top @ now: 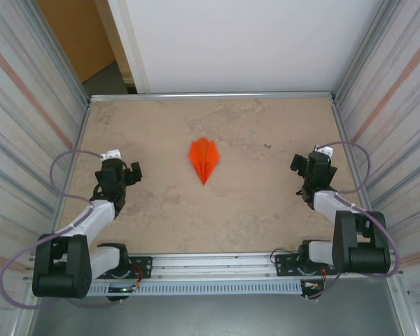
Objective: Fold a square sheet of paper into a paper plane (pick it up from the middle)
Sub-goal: Reset both arms
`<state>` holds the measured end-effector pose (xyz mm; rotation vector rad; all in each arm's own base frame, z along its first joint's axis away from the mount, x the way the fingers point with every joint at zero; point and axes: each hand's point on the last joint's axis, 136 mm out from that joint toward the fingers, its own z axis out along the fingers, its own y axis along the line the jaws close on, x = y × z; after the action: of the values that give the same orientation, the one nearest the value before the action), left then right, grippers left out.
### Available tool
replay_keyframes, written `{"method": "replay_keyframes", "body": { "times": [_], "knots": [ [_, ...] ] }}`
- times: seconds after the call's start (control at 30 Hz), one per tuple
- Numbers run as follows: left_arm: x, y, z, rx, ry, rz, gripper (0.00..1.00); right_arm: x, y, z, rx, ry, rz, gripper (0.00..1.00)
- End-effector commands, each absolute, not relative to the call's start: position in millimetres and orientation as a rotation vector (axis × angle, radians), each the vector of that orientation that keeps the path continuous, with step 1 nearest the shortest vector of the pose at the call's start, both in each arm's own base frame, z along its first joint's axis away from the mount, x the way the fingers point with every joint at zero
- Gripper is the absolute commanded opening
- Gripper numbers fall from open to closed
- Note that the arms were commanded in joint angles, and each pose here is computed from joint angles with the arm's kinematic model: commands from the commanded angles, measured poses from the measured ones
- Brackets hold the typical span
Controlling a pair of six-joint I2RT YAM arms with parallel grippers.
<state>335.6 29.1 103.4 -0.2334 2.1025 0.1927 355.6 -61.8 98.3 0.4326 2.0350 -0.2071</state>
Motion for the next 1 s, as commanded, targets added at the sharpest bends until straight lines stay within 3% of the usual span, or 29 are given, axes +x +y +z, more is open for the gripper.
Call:
{"method": "replay_keyframes", "body": {
  "times": [0.0,0.47,0.97],
  "knots": [
    [356,19,130,-0.087,1.931,0.177,0.99,380,-48,113,0.318,1.955,-0.123,0.99],
    [389,-17,101,0.128,1.918,0.005,0.99,394,-19,81,0.14,1.98,0.009,0.99],
    [396,-10,91,0.088,1.96,0.032,0.99,394,-18,81,0.137,1.986,0.012,0.99]
  ]
}}
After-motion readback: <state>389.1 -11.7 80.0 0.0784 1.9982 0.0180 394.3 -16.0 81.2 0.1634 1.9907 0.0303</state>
